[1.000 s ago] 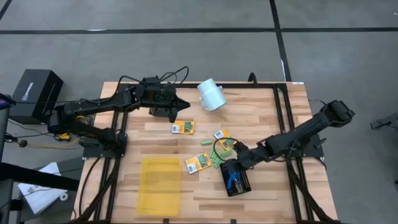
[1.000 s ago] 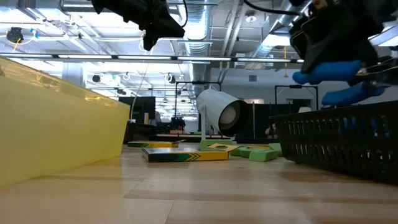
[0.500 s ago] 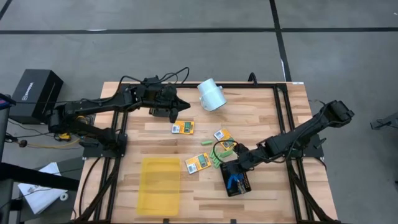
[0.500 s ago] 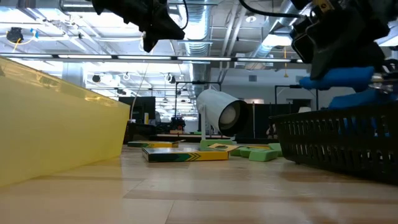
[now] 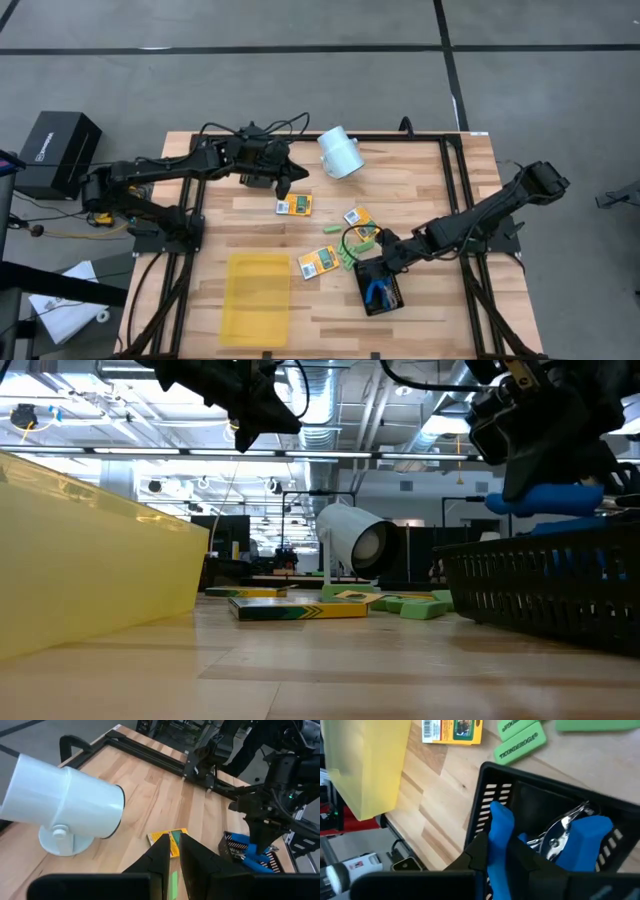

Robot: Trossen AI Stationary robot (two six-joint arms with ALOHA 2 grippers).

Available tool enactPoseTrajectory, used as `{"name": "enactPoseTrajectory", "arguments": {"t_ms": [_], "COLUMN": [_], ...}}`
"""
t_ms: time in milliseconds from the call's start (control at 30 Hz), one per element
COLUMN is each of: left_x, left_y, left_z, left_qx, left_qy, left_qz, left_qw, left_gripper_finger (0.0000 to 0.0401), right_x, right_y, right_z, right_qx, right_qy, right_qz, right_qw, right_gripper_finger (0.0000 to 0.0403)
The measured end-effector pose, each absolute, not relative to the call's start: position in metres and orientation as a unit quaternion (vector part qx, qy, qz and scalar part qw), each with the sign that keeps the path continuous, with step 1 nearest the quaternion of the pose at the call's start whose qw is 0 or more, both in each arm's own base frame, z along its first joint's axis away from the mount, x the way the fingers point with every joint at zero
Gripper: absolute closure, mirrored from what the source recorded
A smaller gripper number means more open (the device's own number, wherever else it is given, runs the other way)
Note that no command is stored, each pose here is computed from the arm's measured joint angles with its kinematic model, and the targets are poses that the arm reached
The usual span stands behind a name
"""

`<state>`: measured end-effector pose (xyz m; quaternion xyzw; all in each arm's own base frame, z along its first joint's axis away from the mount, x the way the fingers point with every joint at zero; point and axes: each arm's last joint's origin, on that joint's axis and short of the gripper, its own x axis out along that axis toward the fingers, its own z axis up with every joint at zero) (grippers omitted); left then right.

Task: Pick & Place School Supplies
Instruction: Put the blue hole puncher into the bottom black bin, then put the yellow crayon box into the yellow bin

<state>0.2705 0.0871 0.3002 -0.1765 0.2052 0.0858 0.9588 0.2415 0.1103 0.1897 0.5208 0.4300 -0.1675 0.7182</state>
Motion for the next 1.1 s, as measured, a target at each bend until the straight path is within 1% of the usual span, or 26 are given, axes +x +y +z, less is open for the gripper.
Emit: {"name": "enactPoseTrajectory", "arguments": {"t_ms": [67, 267, 333, 433, 633, 733, 900, 1100], "left_x": [0.271, 0.271, 0.271, 0.271, 0.270, 0.270, 0.265, 0.259], "left_y": [0.087, 0.087, 0.087, 0.087, 0.089, 0.094, 0.108, 0.122], "left_z": [0.300, 0.300, 0.300, 0.300, 0.301, 0.304, 0.307, 0.308], "left_qx": [-0.177, -0.177, -0.177, -0.177, -0.175, -0.160, -0.164, -0.169], "left_qy": [0.205, 0.205, 0.205, 0.205, 0.201, 0.185, 0.168, 0.161], "left_qz": [0.086, 0.086, 0.086, 0.086, 0.088, 0.092, 0.108, 0.126], "left_qw": [0.959, 0.959, 0.959, 0.959, 0.960, 0.965, 0.966, 0.964], "left_gripper_finger": [0.0366, 0.0366, 0.0366, 0.0366, 0.0366, 0.0366, 0.0366, 0.0366], "right_x": [0.241, 0.241, 0.241, 0.241, 0.244, 0.248, 0.260, 0.268], "right_y": [0.110, 0.110, 0.110, 0.110, 0.107, 0.101, 0.079, 0.040], "right_z": [0.190, 0.190, 0.190, 0.190, 0.190, 0.191, 0.208, 0.234], "right_qx": [0.518, 0.516, 0.515, 0.511, 0.511, 0.499, 0.502, 0.492], "right_qy": [0.430, 0.431, 0.431, 0.432, 0.425, 0.407, 0.327, 0.218], "right_qz": [-0.165, -0.164, -0.165, -0.162, -0.164, -0.164, -0.155, -0.153], "right_qw": [0.720, 0.722, 0.722, 0.725, 0.729, 0.747, 0.786, 0.829], "right_gripper_finger": [0.0358, 0.0251, 0.0228, 0.0207, 0.0195, 0.0200, 0.0213, 0.0224]}}
